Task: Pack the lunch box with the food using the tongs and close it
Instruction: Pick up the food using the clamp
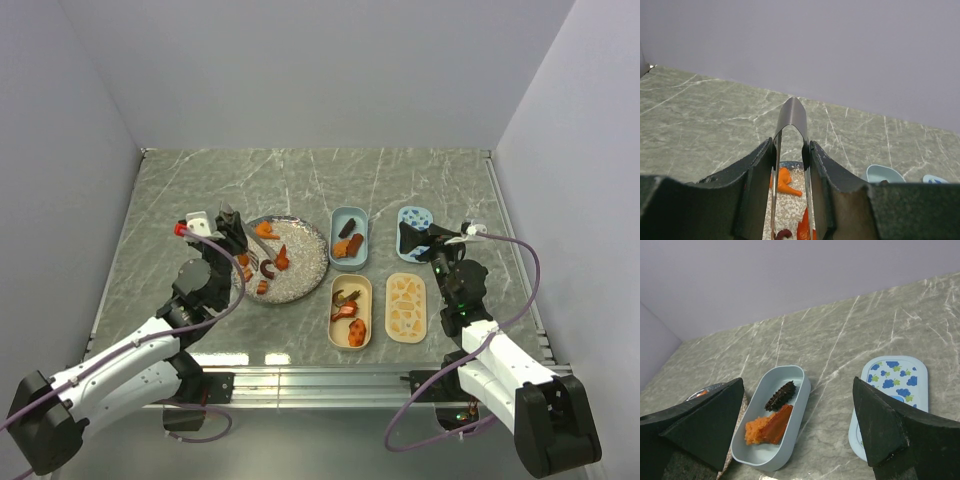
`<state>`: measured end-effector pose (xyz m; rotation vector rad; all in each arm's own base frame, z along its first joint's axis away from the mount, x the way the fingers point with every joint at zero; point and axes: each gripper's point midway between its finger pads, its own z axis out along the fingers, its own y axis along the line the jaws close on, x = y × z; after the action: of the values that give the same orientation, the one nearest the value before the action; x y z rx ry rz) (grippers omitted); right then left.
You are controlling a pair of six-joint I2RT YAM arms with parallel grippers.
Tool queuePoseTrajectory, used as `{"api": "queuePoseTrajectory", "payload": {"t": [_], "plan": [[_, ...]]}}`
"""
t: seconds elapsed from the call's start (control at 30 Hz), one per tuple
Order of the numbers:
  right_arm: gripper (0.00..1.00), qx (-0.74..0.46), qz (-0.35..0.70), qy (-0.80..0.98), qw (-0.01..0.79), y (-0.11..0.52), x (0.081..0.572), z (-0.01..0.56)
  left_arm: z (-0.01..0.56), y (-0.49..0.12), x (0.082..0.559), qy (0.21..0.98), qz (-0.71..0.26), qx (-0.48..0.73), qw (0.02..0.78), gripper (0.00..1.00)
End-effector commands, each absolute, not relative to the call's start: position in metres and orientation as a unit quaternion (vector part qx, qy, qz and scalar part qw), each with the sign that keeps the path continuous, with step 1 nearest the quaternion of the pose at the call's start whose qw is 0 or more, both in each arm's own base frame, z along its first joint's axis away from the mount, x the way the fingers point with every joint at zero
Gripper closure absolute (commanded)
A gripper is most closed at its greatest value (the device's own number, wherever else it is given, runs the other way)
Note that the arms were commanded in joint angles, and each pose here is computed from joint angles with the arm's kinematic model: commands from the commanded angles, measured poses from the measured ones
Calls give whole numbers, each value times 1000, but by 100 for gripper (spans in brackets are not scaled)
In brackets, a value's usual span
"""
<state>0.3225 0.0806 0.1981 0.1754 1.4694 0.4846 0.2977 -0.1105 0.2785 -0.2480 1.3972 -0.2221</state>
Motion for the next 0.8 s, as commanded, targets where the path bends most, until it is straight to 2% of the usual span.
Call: {"api": "queuePoseTrajectory", "payload": {"t": [0.0,0.47,0.77], "plan": [[4,71,228,634,735,85,327,228,285,-108,298,633,-94,-120,759,61],[4,71,229,634,736,84,327,228,259,-124,311,669,-79,-96,733,63],[4,71,228,634,735,84,327,228,257,-136,314,678,-90,-72,726,79]]}}
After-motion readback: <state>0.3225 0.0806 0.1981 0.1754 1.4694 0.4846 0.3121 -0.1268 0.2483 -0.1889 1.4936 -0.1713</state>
